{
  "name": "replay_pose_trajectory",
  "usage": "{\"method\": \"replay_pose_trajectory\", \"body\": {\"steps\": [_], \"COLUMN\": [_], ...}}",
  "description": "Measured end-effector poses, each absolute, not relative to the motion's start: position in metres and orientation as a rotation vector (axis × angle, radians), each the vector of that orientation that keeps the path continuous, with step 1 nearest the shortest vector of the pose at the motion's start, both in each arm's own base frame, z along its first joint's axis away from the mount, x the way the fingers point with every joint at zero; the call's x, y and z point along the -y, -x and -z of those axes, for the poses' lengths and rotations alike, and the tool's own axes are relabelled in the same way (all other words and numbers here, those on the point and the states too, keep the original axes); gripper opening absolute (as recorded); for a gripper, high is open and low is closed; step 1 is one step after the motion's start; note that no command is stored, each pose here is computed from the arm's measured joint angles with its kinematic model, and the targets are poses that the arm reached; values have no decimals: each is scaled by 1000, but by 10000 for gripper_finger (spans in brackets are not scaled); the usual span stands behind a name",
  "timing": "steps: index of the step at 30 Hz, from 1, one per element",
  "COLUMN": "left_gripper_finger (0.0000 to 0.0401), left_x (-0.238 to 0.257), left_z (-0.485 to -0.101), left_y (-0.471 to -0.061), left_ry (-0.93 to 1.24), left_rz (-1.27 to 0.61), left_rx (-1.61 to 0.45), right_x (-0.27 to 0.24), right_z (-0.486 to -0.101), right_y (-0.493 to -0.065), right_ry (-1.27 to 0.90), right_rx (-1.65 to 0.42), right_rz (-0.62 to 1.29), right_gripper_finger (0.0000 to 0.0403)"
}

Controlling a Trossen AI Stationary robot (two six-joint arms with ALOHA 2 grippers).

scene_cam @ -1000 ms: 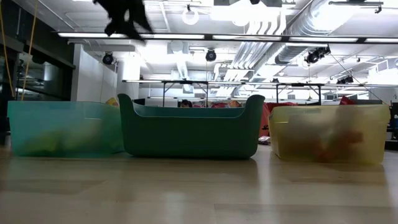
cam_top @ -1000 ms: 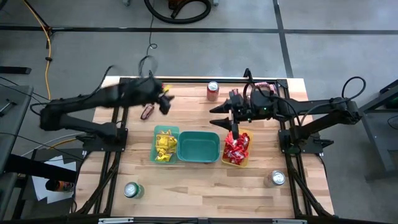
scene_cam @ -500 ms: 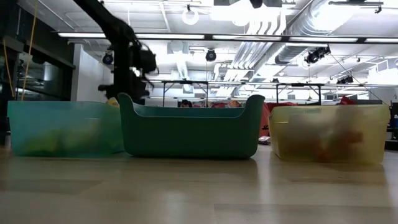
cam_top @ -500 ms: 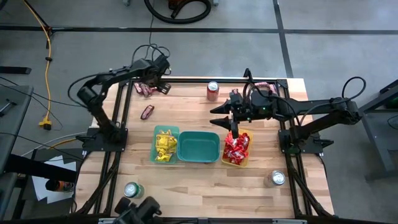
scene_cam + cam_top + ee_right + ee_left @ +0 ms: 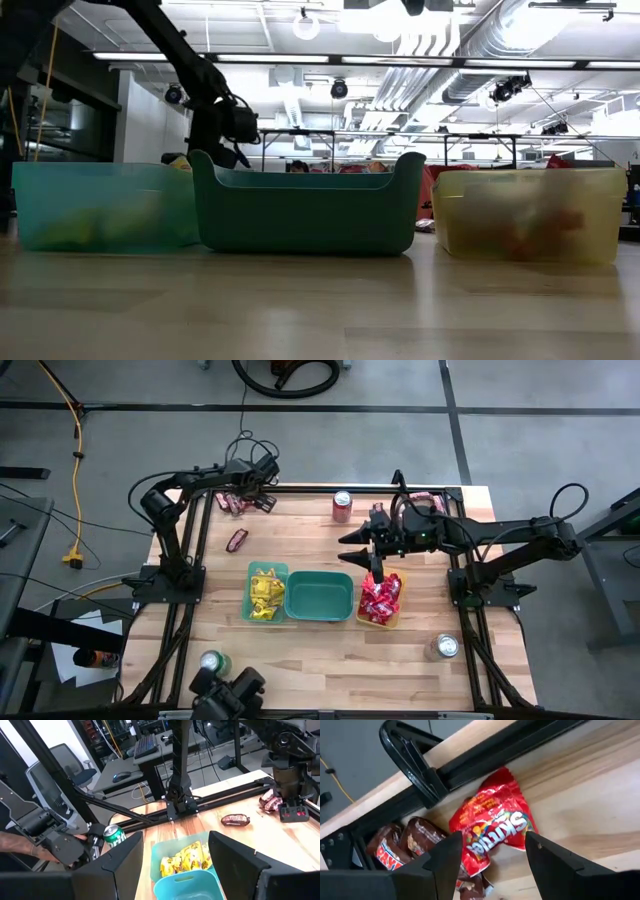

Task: Sort candy
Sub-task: Put the red candy into the yellow bin

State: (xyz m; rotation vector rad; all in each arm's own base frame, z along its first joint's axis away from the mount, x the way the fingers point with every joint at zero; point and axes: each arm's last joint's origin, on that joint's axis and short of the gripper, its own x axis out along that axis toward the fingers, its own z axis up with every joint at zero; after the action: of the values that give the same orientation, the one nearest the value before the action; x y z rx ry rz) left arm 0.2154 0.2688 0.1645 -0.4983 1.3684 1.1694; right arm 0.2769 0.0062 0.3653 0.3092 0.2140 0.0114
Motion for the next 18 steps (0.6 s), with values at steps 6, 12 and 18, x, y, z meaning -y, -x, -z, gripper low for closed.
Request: {"method": "replay_pose_trajectory", "body": {"steps": [6, 12, 18], "left_gripper_finger": [202, 202, 202], "left_x": [-270, -272, -271], "left_z": [-165, -165, -160], "left_y": [-216, -218, -217], "left_ry": [477, 479, 497], "left_rz": [-1166, -1177, -1250], "left_rx": [-1359, -1335, -1293], "right_x": [-6, -6, -6], "right_z": [-362, -361, -361], "right_y": [-276, -276, -276], "right_ry": [-312, -312, -312], "right_rx": [-247, -259, -259], "right_rz": [-7, -5, -5], "right_gripper_finger": [220, 220, 220]}}
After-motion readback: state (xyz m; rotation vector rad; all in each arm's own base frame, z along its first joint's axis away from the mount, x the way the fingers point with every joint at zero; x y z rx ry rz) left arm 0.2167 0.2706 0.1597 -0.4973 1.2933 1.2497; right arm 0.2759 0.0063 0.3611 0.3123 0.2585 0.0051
